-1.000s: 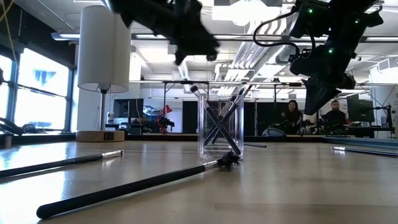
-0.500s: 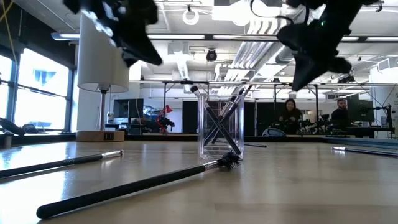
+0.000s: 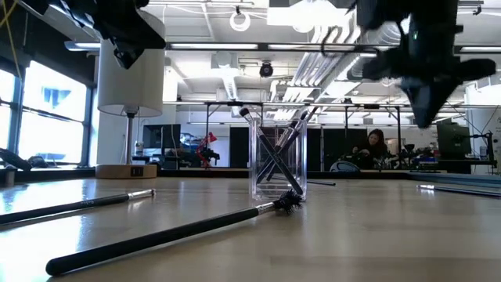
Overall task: Pick & Place Makeup Brushes
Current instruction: Put the eyeshadow brush into the transparent organizer
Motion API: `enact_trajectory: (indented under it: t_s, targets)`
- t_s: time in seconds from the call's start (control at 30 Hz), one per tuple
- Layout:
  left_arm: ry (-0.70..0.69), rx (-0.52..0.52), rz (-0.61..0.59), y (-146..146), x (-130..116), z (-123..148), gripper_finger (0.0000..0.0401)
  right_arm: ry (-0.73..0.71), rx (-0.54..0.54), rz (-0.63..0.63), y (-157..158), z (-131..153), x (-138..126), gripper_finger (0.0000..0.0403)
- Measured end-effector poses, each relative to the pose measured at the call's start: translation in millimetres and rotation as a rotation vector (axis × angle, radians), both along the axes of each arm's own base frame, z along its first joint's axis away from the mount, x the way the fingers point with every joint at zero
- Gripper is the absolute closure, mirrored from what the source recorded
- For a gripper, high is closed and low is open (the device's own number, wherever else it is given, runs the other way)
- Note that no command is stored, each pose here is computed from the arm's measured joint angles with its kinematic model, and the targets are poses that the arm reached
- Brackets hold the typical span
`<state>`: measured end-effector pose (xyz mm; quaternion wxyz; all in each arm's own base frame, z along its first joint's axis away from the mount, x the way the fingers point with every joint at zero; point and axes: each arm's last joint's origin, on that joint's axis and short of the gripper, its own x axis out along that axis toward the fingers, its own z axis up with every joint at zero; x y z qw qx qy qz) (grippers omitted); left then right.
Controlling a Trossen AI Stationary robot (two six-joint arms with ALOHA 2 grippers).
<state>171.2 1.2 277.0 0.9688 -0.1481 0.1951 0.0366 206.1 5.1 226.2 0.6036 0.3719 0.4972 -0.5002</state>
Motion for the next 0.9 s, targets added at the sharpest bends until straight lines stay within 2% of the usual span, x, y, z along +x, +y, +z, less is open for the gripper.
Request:
enact_trajectory:
  t_s: [0.13, 0.37, 0.57, 0.9]
  targets:
    - [0.002, 0.001, 0.002, 0, -1, 0, 0.04, 0.066, 0.051, -0.088, -8, -31, -6, 0.039]
    - [0.012, -0.015, 0.008, 0, -1, -1, 0.04, -0.024, 0.104, -0.096, -24, -70, -12, 0.0341]
    - [0.028, -0.017, 0.01, 0, -2, -2, 0.04, -0.033, 0.034, -0.096, -36, -73, -13, 0.0311]
    - [0.039, -0.004, 0.03, 1, -3, -3, 0.04, -0.027, 0.018, -0.059, -57, -73, -15, 0.0309]
